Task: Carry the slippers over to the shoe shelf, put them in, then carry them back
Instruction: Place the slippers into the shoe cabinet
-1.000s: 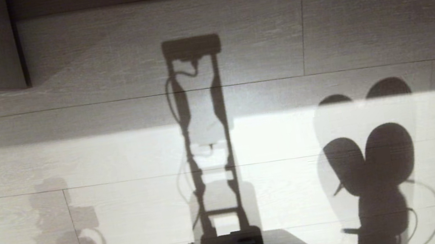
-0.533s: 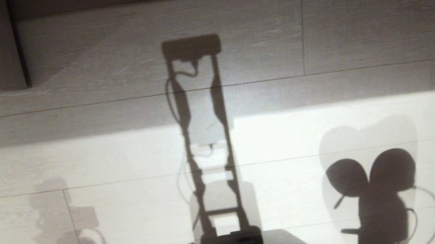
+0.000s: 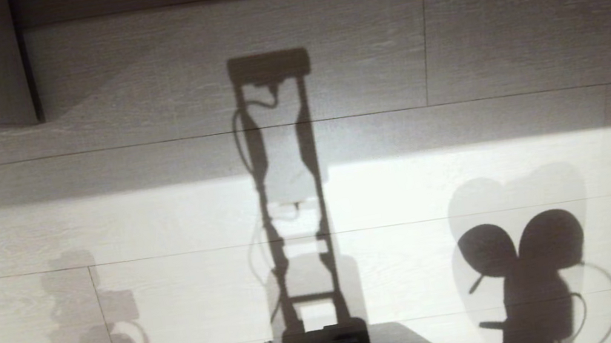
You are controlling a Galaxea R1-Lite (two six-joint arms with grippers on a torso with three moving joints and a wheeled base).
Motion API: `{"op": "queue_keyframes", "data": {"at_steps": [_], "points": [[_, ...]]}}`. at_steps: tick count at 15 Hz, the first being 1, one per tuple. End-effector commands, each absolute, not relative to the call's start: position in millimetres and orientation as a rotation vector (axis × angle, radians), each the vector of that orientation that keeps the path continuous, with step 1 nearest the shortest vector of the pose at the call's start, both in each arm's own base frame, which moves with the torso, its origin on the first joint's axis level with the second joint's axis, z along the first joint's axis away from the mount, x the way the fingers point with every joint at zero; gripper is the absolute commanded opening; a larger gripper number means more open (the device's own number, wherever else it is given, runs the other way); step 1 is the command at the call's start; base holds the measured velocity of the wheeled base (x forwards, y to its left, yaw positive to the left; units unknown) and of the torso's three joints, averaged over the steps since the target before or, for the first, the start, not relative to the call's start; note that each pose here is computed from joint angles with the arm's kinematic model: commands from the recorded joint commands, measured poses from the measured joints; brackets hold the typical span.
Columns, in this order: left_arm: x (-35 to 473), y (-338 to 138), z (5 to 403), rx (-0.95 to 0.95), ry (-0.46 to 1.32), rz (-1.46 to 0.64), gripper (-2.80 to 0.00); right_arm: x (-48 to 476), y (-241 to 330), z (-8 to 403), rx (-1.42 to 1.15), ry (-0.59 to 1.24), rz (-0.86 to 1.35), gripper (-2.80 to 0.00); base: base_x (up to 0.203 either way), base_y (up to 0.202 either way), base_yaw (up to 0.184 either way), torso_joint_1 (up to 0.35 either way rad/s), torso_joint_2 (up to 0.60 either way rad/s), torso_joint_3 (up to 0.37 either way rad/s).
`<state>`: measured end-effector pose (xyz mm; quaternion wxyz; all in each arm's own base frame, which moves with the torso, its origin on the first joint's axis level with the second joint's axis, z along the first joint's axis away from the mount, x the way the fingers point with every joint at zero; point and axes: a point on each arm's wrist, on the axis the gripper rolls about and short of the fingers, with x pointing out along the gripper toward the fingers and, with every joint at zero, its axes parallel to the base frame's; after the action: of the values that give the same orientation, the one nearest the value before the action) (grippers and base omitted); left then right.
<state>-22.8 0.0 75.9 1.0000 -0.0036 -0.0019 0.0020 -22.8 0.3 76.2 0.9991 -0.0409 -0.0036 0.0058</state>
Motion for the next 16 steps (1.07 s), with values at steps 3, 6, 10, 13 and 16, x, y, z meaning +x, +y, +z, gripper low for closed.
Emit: {"op": "queue_keyframes", "data": {"at_steps": [3, 6, 10, 13, 16], "points": [[-22.8, 0.0, 76.0, -0.006, -0.005, 0.003, -2.80, -22.5, 0.3, 76.1, -0.081, 0.000, 0.012, -2.80, 0.000, 0.000, 0.000, 0.000, 0.00, 0.012], [-22.8, 0.0, 76.0, -0.008, -0.005, 0.005, -2.80, -22.3, 0.2, 75.5, -0.075, 0.003, 0.008, -2.80, 0.000, 0.000, 0.000, 0.002, 0.00, 0.162], [-22.8, 0.1, 76.0, -0.008, -0.005, 0.003, -2.80, -22.4, 0.1, 75.5, -0.061, 0.003, 0.007, -2.80, 0.000, 0.000, 0.000, 0.002, 0.00, 0.200], [-22.8, 0.0, 76.0, -0.009, -0.005, 0.004, -2.80, -22.5, 0.1, 75.5, -0.037, 0.001, 0.003, -2.80, 0.000, 0.000, 0.000, 0.003, 0.00, 0.204], [-22.8, 0.1, 76.1, -0.009, -0.006, 0.003, -2.80, -22.5, 0.0, 75.6, -0.020, 0.000, 0.000, -2.80, 0.000, 0.000, 0.000, 0.002, 0.00, 0.204]]}}
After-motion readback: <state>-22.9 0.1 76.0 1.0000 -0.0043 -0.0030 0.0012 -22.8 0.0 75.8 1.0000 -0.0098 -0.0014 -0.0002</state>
